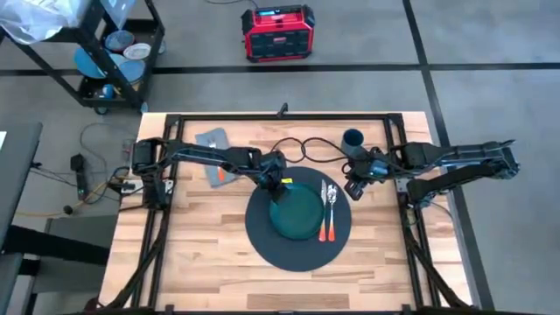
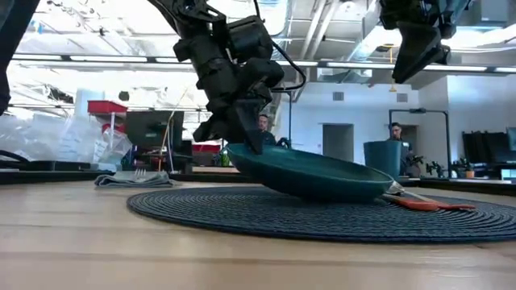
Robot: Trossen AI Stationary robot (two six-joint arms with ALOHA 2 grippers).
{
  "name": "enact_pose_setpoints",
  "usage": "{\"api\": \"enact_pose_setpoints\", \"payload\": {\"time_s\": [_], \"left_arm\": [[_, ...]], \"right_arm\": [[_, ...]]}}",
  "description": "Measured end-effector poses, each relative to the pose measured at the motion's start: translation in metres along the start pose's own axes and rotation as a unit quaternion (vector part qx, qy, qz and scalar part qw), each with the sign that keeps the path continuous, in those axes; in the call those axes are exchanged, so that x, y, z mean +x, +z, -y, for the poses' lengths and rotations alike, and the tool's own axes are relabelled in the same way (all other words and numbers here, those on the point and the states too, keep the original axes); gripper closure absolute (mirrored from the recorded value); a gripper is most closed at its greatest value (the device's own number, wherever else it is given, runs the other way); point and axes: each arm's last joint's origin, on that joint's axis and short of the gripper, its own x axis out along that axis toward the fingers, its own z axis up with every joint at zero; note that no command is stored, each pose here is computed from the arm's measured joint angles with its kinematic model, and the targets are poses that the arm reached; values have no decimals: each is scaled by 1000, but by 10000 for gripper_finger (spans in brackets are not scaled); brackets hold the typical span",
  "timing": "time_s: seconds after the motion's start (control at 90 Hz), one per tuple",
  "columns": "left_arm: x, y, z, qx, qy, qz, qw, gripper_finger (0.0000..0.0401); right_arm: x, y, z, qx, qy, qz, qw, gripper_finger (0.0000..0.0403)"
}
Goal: Set table place
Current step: Put the green plate to the left of the orange table knife on the blue tablemat, then put the gray table napkin to the left of the blue tablemat
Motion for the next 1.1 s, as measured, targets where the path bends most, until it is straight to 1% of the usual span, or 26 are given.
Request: {"api": "enact_pose_setpoints", "payload": {"time_s": [0.189,0.289,0.433,0.556,0.633,0.722,0.778,0.822,0.878,0.933,0.989,1.056,1.1], "left_arm": [[-1,3,-4,38,6,5,999,342],[-1,4,-6,55,8,5,998,342],[-2,2,-8,89,16,-6,996,342],[-2,-1,-11,106,35,-20,993,342],[-3,-4,-15,118,59,-37,991,342],[-5,-11,-23,130,114,-68,983,342],[-8,-15,-30,144,161,-96,972,342],[-11,-19,-37,162,197,-119,960,341],[-12,-22,-46,186,226,-139,946,340],[-12,-24,-56,194,236,-156,939,337],[-12,-26,-66,190,241,-169,937,333],[-14,-26,-76,175,245,-174,938,324],[-19,-25,-81,157,239,-171,943,316]], "right_arm": [[0,0,0,40,-1,2,999,330],[0,1,1,58,-12,11,998,330],[0,1,1,86,-25,24,996,330],[0,2,2,96,-29,29,995,330],[0,2,2,96,-30,29,994,330],[0,2,2,96,-30,29,994,330],[0,2,2,96,-31,29,995,330],[0,2,2,96,-31,29,995,330],[0,1,2,96,-31,29,995,330],[0,1,2,95,-31,29,995,330],[0,1,2,94,-31,29,995,330],[0,1,2,93,-34,26,995,330],[0,0,3,92,-36,24,995,330]]}}
